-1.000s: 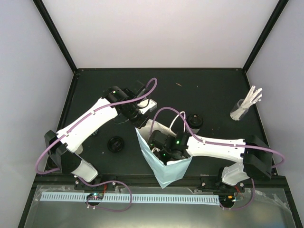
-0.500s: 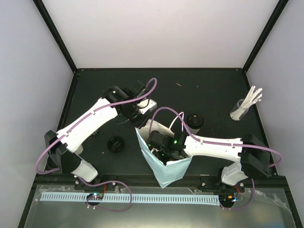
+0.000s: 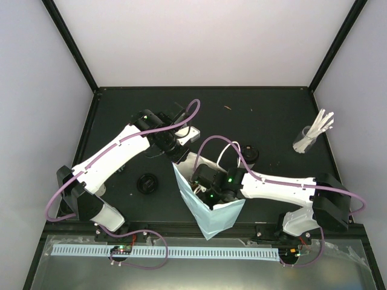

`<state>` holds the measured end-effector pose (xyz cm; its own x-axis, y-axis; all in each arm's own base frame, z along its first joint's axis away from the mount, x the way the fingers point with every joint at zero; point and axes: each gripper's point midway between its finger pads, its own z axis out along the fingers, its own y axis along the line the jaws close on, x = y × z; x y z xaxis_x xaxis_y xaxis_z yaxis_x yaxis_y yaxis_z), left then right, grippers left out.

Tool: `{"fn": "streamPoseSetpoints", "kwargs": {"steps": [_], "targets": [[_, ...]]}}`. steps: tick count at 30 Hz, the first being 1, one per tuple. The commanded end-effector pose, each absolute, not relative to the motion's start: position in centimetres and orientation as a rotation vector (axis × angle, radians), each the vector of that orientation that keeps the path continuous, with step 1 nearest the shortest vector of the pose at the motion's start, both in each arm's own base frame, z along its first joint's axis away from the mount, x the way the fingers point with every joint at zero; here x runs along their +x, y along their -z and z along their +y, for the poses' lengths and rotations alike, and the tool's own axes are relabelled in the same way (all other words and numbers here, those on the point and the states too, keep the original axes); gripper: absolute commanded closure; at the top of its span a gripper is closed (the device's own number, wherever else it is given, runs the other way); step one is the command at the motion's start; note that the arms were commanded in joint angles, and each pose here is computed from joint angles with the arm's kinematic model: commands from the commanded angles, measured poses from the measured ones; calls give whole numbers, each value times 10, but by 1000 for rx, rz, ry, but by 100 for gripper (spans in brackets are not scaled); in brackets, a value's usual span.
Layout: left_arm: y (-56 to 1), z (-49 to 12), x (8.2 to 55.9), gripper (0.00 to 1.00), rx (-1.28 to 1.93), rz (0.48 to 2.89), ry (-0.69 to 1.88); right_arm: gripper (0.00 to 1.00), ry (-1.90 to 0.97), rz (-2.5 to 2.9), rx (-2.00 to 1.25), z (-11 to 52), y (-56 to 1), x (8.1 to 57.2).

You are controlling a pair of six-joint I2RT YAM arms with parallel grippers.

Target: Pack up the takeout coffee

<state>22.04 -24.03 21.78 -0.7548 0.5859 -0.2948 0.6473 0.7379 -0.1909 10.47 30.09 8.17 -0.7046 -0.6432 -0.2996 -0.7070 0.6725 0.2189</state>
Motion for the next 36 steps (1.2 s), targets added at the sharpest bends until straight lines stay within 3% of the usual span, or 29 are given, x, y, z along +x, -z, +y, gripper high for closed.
{"fn": "streamPoseSetpoints", "kwargs": {"steps": [1, 14, 24, 36], "targets": [[-226, -239, 234, 97, 930, 2682, 389, 60, -296, 3068, -1265, 233, -35, 40], [-226, -240, 233, 97, 924, 2677, 406, 60, -144, 3116, -1302, 222, -24, 42], [-227, -241, 233, 97, 926, 2674, 404, 61, 278, 3012, -1259, 211, -30, 77], [-226, -240, 233, 97, 930, 2677, 397, 61, 63, 3063, -1261, 206, -23, 56]]}}
